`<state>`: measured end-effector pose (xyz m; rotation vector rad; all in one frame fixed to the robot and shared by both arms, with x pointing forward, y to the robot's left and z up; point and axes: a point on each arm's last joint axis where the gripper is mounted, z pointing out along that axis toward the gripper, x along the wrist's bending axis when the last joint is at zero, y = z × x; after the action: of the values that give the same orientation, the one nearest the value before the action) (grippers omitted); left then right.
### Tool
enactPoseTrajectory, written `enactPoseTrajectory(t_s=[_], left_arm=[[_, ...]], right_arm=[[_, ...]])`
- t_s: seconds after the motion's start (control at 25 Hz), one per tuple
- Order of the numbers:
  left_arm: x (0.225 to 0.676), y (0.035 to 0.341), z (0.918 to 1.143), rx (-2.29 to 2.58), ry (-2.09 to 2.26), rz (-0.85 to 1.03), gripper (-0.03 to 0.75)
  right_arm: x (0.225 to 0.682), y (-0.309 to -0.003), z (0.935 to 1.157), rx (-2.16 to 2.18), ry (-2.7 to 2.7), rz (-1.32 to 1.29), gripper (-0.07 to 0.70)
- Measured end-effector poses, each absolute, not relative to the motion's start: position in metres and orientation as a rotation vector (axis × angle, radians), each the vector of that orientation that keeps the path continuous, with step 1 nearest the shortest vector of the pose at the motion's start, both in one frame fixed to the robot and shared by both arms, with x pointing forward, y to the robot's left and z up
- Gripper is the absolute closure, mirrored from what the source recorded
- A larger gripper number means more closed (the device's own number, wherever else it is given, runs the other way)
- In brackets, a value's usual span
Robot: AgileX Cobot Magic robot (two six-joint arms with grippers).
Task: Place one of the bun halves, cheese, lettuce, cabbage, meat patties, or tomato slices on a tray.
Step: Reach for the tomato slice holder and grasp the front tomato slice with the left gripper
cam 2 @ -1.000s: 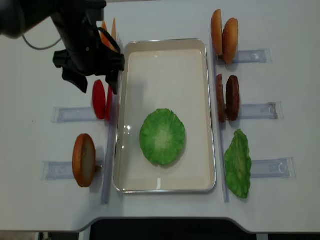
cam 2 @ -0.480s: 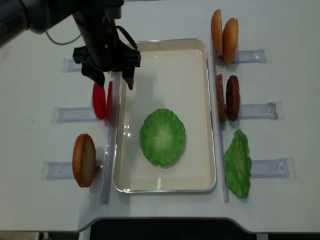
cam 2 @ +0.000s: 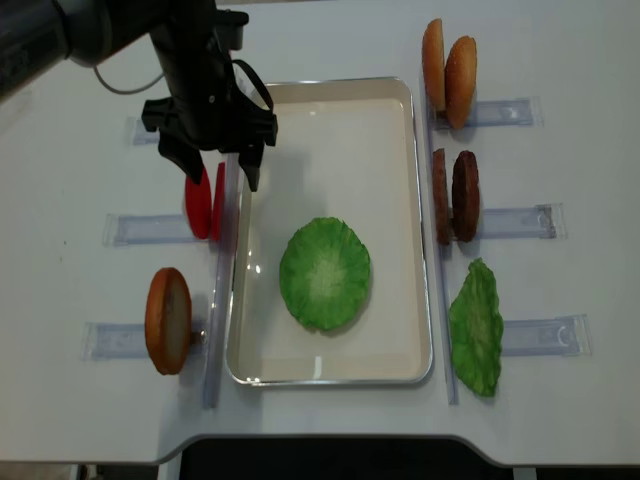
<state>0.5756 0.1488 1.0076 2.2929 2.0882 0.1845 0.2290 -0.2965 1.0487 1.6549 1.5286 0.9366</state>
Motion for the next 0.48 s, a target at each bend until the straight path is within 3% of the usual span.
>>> enactPoseTrajectory(t_s=[0.48], left_arm=[[0.581,0.146,0.991,2.333,2.095,0.164,0.091]], right_arm=[[0.229,-0.297,1.049,1.655,1.529,0.937,0.174]])
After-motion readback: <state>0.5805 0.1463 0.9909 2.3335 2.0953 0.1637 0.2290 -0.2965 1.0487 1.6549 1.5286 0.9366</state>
